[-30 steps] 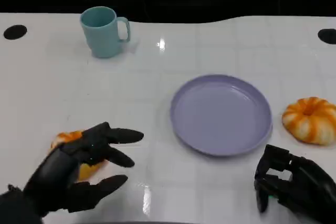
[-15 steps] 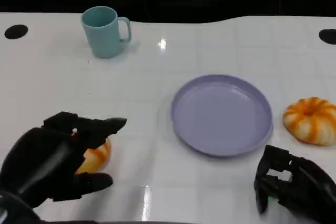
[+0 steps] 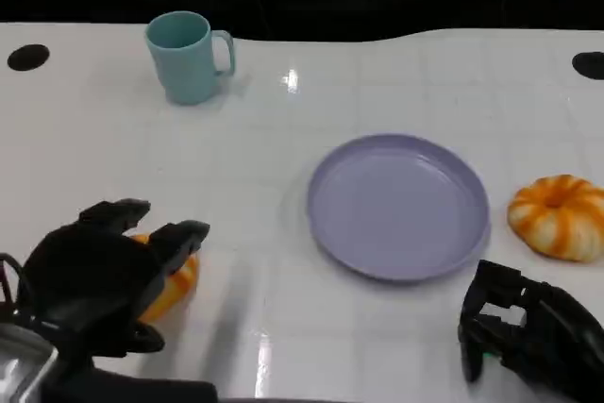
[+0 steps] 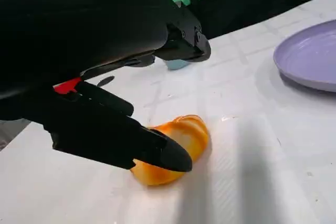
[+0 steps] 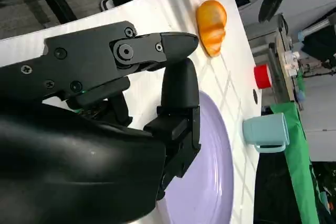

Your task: Grasp the bread from the table and place it into the plate.

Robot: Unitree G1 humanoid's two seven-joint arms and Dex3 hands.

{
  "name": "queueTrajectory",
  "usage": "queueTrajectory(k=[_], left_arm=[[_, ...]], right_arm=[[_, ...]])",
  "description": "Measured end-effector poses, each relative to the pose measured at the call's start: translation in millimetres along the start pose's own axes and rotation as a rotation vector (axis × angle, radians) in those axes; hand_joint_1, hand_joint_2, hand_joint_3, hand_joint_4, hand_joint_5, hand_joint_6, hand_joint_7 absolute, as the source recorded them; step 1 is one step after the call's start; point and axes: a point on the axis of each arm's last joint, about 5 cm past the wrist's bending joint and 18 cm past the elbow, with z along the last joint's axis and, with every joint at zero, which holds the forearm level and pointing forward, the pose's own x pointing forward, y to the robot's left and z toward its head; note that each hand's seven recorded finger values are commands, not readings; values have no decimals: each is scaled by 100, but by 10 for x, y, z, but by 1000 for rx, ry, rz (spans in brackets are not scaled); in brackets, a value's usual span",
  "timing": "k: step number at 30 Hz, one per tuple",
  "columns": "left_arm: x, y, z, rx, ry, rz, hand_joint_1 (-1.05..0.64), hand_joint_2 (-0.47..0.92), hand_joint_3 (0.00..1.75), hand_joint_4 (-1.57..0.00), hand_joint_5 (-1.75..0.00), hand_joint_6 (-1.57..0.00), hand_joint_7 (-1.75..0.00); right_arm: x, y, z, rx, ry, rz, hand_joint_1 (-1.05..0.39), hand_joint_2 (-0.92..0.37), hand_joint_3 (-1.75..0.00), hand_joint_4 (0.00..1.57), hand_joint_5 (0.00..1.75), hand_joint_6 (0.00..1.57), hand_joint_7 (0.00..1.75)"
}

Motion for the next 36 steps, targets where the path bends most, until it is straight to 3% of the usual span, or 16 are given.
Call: queueTrajectory(k=[5,14,24,36], left_arm=[[82,-77,-31,-3,11,-37,-49,82,1,-13,-2,-21,0],[432,-227,-116,1,56,-147,-45,79,0,-8,0,-14,0],[728,-257,-132,33,87,-263,-47,79,0,-5,0,-12,0],[849,-323,-152,13,78,-327,-40,83,2,-12,-3,-19,-2]], right_arm=[[-10,-2,1,-7,0,-3,-59,-92,-24,71,175,61,164],[-10,-2,11,-14,2,-9,-60,-92,-22,71,175,62,161],[-7,-4,15,2,5,-8,-60,-92,-21,70,175,62,160],[-44,14,9,-2,6,-9,-59,-92,-22,71,175,62,162]])
